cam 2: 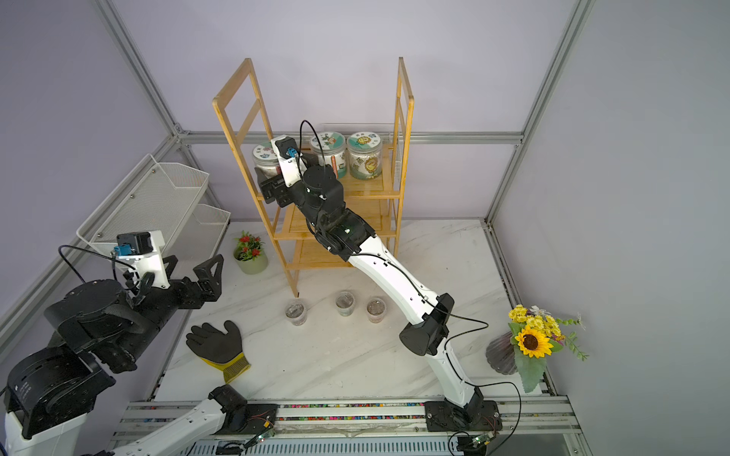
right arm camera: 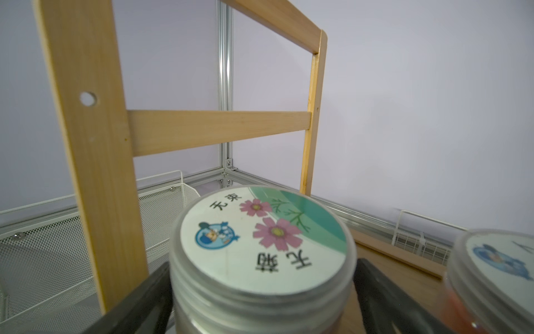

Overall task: Place the seed container on the shelf
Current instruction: Adjust the seed jar on the shelf.

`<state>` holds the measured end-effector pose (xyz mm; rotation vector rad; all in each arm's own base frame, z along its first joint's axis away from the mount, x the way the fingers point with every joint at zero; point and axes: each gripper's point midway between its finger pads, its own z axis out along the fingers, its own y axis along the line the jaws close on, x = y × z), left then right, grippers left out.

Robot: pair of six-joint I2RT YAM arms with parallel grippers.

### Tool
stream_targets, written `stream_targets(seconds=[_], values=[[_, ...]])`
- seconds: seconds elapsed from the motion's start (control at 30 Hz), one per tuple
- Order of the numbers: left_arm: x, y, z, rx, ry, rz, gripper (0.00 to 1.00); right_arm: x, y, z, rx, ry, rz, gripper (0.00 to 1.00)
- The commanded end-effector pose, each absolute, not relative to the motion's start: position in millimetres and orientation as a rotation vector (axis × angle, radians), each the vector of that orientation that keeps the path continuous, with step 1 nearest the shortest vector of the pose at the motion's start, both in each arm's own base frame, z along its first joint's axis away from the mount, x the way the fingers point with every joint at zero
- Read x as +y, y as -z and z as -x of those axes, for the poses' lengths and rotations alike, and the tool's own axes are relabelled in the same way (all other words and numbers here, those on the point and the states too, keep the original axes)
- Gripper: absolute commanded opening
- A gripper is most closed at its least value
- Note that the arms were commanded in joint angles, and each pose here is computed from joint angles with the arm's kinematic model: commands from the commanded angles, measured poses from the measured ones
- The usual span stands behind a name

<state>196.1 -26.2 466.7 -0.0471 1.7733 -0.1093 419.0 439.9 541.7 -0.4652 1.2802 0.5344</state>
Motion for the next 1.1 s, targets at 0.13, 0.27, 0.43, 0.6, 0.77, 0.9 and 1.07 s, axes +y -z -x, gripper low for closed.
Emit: stream_targets(seconds=[0.13,0.27,0.43,0.6,0.77,0.9,1.07], values=[[-26.3,-473.1,-195.7,1.745,0.12,0.048,0.97,430.1,-554.4,-427.2,1.231,-0.492,0.393,0.91],[-27.4,-472.9,-196.3,1.746,0.122,0.043,0.97,428.7,-555.6,-427.7,1.223,-0.473,0.389,0.86],[-29.0,-472.2,-197.9,1.747,0.123,0.039,0.97,428.6,-559.6,-425.6,1.193,-0.437,0.405,0.83],[-31.8,-471.2,-200.1,1.748,0.13,0.034,0.97,430.4,-564.3,-423.1,1.153,-0.4,0.414,0.84],[-34.0,-470.8,-201.5,1.751,0.135,0.027,0.97,431.3,-564.5,-425.1,1.138,-0.386,0.409,0.85],[-34.5,-471.4,-201.6,1.75,0.136,0.025,0.97,432.1,-562.8,-427.6,1.134,-0.382,0.404,0.86],[-33.4,-472.0,-200.7,1.747,0.134,0.027,0.97,427.5,-563.2,-431.7,1.137,-0.375,0.381,0.86]])
